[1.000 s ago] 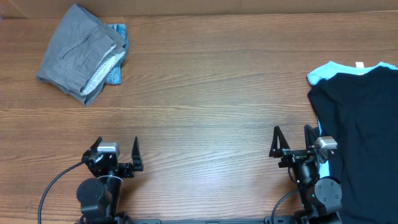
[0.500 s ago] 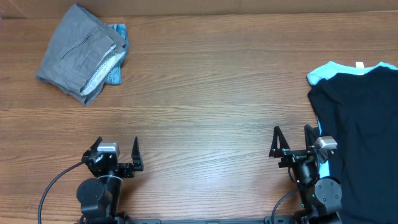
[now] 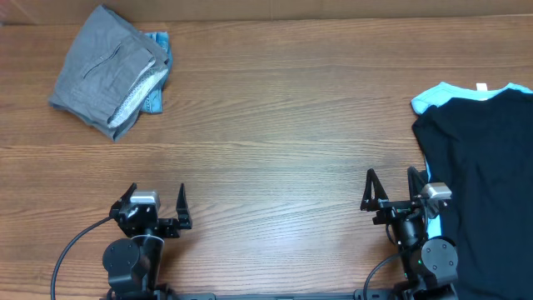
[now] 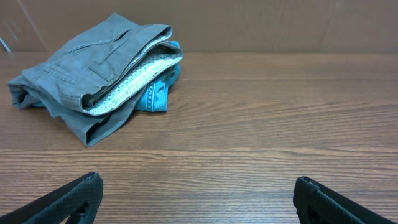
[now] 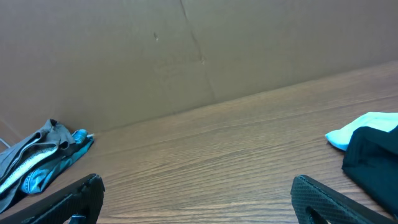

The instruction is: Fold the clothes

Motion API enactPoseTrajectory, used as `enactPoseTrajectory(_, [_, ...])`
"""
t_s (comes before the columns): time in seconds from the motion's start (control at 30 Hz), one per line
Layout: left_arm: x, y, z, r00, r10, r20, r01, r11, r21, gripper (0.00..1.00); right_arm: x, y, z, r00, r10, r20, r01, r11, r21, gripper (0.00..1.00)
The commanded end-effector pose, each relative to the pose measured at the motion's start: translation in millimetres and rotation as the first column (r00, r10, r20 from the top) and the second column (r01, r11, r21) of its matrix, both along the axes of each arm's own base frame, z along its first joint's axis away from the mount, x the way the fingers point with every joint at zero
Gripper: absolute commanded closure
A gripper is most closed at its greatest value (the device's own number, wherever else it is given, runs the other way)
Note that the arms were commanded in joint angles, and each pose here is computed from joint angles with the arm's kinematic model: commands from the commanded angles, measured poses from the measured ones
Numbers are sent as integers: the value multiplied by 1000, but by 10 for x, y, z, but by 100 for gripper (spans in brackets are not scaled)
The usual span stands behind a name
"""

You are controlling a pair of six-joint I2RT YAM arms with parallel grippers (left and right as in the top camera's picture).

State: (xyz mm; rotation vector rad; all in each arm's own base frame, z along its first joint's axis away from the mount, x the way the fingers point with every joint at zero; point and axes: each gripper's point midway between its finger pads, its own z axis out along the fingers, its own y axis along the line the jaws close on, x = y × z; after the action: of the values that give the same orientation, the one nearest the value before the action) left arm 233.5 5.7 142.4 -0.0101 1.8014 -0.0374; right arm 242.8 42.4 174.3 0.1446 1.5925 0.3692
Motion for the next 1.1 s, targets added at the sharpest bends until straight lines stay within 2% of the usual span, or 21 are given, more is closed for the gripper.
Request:
enactPoseTrajectory(0.0, [1,-13,7,1000,-9,10,9,1000,20,0,2,-21,-10,1000,-10,7,10,1000,5,0])
enactPoseTrajectory(1.07, [1,-70,7,999,-33,10,33,999,20,0,2,-21,-11,1000,-10,6,10,1000,5,0])
